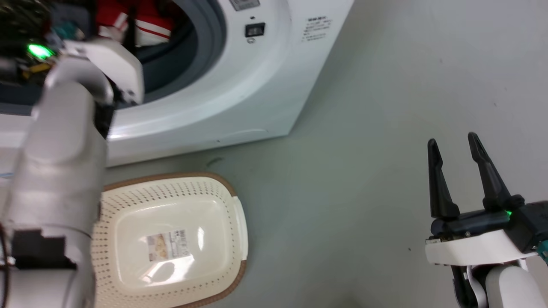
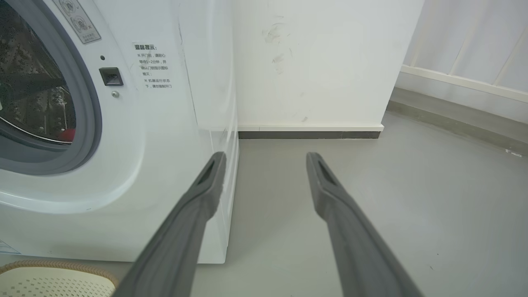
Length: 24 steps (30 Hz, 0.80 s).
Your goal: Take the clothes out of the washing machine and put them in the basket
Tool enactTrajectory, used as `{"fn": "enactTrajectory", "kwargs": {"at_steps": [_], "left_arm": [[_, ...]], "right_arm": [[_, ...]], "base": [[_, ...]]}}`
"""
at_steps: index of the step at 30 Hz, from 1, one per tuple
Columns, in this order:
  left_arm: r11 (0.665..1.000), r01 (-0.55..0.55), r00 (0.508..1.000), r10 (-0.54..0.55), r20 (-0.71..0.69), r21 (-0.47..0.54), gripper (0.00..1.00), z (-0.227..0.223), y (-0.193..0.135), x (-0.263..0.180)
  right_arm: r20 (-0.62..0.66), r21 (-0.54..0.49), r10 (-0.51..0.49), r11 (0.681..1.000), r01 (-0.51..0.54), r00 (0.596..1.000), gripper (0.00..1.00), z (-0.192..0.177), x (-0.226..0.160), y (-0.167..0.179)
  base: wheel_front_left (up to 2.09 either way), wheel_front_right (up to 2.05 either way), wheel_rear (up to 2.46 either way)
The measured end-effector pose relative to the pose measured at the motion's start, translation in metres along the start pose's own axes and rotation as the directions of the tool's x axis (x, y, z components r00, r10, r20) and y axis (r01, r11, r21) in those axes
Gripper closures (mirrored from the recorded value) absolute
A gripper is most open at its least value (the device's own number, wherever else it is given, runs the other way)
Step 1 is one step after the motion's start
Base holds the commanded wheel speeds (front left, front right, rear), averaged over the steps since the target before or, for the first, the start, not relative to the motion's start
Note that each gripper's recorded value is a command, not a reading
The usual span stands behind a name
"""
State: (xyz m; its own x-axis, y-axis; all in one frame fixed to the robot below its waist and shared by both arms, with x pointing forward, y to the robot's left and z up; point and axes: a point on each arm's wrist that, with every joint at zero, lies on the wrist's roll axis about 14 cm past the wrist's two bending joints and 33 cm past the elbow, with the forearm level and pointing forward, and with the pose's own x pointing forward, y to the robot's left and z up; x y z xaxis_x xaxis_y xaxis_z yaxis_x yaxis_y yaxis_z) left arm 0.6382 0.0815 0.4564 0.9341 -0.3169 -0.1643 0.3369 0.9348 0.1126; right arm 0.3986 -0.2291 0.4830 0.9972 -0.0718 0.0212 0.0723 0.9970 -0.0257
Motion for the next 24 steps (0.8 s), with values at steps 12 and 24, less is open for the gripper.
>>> {"fn": "enactTrajectory", "kwargs": {"at_steps": [12, 24], "left_arm": [[0.999, 0.021, 0.966, -0.032, -0.257, -0.047, 0.00, -0.047, 0.008, 0.089], [0.997, 0.065, 0.855, -0.083, -0.512, -0.052, 0.00, -0.116, -0.003, 0.120]], "right_arm": [[-0.083, -0.007, -0.063, 0.998, 0.063, 0.995, 0.00, -0.033, 0.016, -0.021], [-0.167, -0.012, -0.088, 0.996, 0.088, 0.982, 0.00, -0.066, 0.023, -0.030]], "base": [[0.00, 0.00, 0.00], [0.00, 0.00, 0.00]]}}
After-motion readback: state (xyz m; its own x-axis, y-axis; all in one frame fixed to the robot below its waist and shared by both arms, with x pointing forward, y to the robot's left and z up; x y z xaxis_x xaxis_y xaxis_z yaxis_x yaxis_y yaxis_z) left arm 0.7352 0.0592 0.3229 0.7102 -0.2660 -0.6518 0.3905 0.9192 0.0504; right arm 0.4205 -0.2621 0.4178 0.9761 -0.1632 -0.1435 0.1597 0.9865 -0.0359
